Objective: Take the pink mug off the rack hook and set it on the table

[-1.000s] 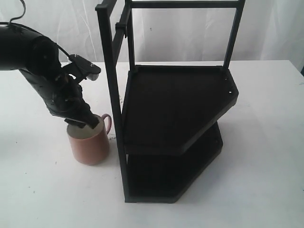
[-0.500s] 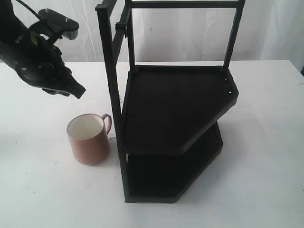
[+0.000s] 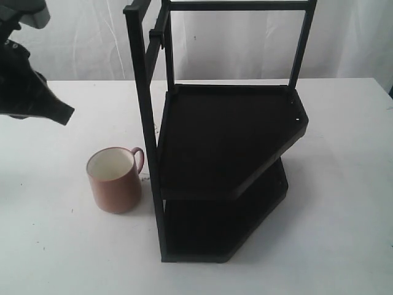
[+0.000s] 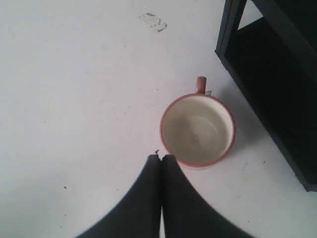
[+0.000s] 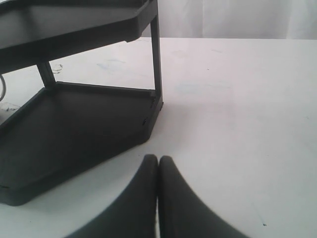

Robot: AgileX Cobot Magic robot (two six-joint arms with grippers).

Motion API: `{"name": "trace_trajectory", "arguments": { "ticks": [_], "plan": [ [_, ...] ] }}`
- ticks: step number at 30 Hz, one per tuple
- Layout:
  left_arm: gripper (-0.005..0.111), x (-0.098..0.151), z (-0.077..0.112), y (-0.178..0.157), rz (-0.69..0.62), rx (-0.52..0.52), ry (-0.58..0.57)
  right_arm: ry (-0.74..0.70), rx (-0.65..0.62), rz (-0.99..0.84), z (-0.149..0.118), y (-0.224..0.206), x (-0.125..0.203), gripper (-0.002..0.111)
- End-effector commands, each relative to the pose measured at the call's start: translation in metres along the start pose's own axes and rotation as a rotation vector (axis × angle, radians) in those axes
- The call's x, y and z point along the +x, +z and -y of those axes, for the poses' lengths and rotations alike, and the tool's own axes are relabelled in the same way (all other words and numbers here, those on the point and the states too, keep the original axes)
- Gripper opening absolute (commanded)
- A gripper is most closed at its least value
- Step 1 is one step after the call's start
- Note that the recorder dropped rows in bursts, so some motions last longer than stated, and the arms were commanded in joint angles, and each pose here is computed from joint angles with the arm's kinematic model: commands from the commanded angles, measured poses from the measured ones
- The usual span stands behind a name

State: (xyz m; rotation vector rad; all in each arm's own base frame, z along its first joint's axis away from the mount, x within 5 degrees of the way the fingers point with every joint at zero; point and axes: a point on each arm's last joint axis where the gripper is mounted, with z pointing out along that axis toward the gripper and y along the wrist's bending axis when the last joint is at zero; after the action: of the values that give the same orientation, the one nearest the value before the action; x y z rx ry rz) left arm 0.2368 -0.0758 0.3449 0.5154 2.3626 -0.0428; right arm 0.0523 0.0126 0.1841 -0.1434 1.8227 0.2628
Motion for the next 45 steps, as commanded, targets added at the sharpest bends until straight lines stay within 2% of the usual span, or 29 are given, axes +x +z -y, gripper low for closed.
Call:
{"name": "trace_trajectory", "arguments": {
  "ticks": [1, 8, 16, 21, 39, 42, 45],
  "plan": [
    [0.0, 0.029, 0.005, -0.017, 0.035, 0.025, -0.056, 0.004, 0.001, 0.003, 0.0, 0.0, 0.001, 0.0],
    [0.0, 0.075, 0.01, -0.052, 0.126, 0.027, -0.08, 0.004, 0.001, 0.003, 0.0, 0.0, 0.001, 0.0],
    [0.0, 0.121, 0.016, -0.099, 0.314, 0.052, -0.211, 0.004, 0.001, 0.003, 0.0, 0.0, 0.001, 0.0],
    [0.0, 0.139, 0.018, -0.114, 0.324, 0.064, -0.228, 0.004, 0.001, 0.003, 0.0, 0.0, 0.001, 0.0],
    [0.0, 0.143, 0.018, -0.119, 0.353, 0.064, -0.227, 0.004, 0.001, 0.003, 0.0, 0.0, 0.001, 0.0],
    [0.0, 0.142, 0.018, -0.112, 0.392, 0.061, -0.226, 0.004, 0.001, 0.003, 0.0, 0.0, 0.001, 0.0],
    [0.0, 0.142, 0.019, -0.099, 0.49, 0.066, -0.238, 0.004, 0.001, 0.003, 0.0, 0.0, 0.001, 0.0]
  ]
}}
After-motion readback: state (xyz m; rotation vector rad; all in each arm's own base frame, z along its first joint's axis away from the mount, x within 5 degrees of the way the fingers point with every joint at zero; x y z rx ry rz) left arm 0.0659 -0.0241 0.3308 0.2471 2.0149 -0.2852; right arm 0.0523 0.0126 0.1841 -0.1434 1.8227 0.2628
